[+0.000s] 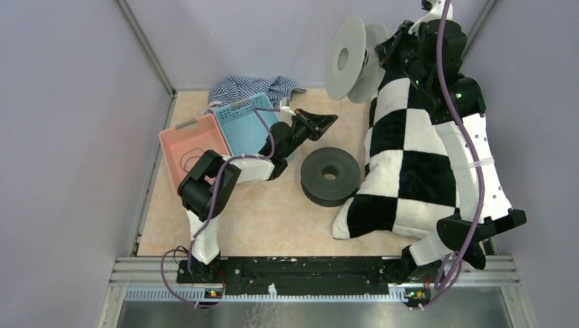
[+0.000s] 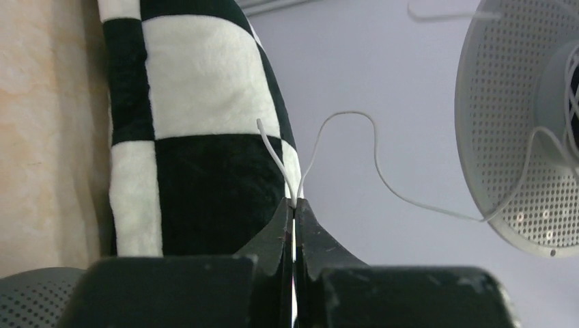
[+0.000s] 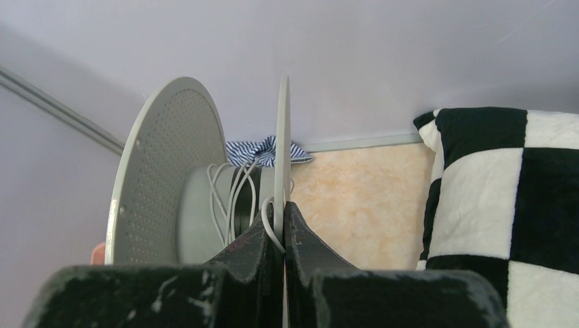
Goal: Wrap the cables
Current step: Wrap the cable around the cable reel.
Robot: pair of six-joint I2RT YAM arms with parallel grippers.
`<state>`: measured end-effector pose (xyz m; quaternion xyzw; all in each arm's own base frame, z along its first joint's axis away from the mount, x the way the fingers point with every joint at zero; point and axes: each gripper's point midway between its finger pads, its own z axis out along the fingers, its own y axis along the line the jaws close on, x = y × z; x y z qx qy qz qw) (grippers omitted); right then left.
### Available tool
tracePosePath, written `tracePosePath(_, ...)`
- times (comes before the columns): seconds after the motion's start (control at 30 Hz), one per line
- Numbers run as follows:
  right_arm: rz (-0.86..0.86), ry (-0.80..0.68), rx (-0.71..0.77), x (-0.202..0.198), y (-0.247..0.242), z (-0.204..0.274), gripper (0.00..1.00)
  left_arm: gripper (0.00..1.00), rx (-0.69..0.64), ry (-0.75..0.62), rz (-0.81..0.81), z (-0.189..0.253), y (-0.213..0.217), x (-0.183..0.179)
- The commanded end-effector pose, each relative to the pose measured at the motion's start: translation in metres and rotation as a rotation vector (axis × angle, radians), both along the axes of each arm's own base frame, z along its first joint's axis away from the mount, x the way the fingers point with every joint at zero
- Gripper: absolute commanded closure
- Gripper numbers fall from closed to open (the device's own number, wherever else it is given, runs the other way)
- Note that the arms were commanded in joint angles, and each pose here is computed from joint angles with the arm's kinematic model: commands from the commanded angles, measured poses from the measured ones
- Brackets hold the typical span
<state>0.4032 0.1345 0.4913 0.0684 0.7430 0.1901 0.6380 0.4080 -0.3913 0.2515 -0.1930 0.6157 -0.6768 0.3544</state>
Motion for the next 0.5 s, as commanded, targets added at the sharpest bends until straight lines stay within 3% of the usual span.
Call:
tracePosePath(0.0, 0.052, -0.141, 0.027, -0.022, 0.000, 0.051, 1.00, 1.00, -0.027, -0.097, 0.094, 0.034, 0.032, 0.018)
tracePosePath(0.3, 0.085, -0.136, 0.020, -0.037, 0.000, 0.046, 1.00, 1.00, 0.104, -0.184, 0.217, 0.054, 0.082, 0.076)
tracePosePath(0.47, 0.106, -0.159, 0.040, -0.044, 0.002, 0.055, 1.00, 1.00, 0.166, -0.214, 0.208, 0.064, 0.079, 0.097)
